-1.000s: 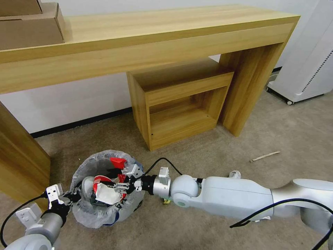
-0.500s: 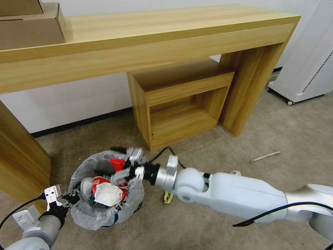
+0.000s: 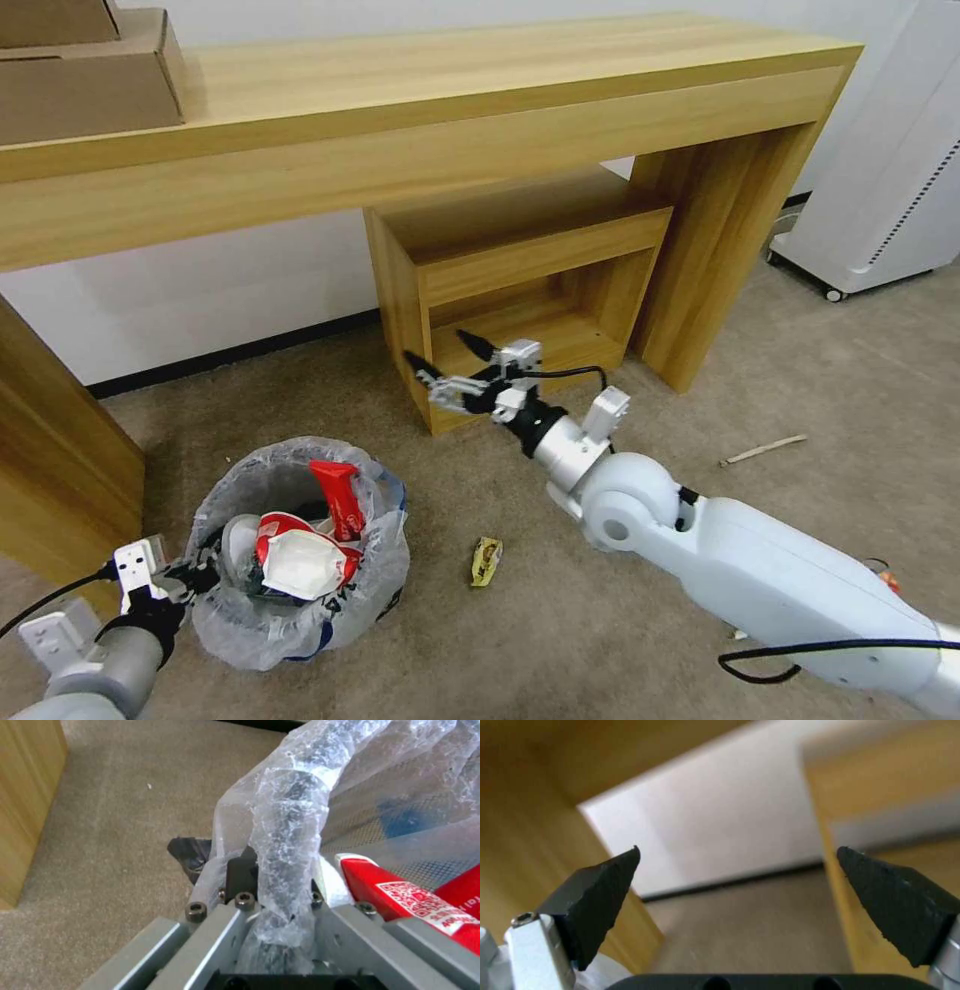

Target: Pick up the trash bin and place the garbage on the floor into it.

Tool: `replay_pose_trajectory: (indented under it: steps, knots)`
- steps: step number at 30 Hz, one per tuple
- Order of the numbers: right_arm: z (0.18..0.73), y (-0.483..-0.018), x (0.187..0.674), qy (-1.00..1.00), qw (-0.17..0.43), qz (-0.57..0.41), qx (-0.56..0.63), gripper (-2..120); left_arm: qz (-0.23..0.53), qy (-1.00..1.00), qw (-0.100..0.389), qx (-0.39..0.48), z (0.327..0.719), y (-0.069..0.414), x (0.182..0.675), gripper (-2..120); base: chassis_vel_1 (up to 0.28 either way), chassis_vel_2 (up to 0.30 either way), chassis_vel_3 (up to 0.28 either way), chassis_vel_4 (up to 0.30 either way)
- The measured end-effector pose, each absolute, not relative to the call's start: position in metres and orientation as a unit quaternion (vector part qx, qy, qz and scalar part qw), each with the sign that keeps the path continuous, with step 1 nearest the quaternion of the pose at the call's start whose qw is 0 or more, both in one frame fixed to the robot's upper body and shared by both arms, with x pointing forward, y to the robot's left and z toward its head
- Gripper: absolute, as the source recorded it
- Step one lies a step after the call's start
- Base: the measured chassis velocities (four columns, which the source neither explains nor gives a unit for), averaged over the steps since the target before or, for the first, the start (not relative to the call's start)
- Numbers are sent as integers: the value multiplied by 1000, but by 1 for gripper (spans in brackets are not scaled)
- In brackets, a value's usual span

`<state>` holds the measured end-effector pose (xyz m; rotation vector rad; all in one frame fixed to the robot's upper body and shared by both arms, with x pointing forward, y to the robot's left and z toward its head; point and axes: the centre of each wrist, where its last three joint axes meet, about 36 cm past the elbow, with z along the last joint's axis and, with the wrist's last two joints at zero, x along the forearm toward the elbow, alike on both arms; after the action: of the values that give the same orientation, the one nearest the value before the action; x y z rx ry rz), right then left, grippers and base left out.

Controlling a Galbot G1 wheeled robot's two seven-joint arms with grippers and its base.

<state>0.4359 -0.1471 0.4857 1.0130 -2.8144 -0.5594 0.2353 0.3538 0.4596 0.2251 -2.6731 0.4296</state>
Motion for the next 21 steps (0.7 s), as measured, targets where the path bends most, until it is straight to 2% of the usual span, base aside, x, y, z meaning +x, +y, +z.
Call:
replay_pose_trajectory:
  steps: [1, 4, 5, 7, 9, 12, 21]
  knots:
    - [486, -147, 436, -924, 49, -184, 332, 100, 155, -962, 211, 81, 460, 354, 235, 1, 0, 0, 0, 0]
    - [474, -152, 431, -938, 116, -184, 268, 100, 155, -962, 210, 82, 460, 353, 235, 1, 0, 0, 0, 0]
    - [474, -152, 431, -938, 116, -184, 268, 100, 155, -962, 210, 82, 460, 353, 235, 1, 0, 0, 0, 0]
    - [462, -154, 428, -941, 169, -178, 232, 100, 155, -962, 210, 83, 459, 352, 236, 1, 0, 0, 0, 0]
    - [457, -154, 428, -941, 185, -175, 221, 100, 155, -961, 211, 84, 458, 352, 236, 1, 0, 0, 0, 0]
    - [440, -148, 424, -936, 250, -170, 181, 100, 155, -961, 213, 86, 456, 352, 236, 1, 0, 0, 0, 0]
    - [390, -127, 414, -918, 355, -147, 100, 100, 156, -959, 219, 92, 447, 351, 237, 1, 0, 0, 0, 0]
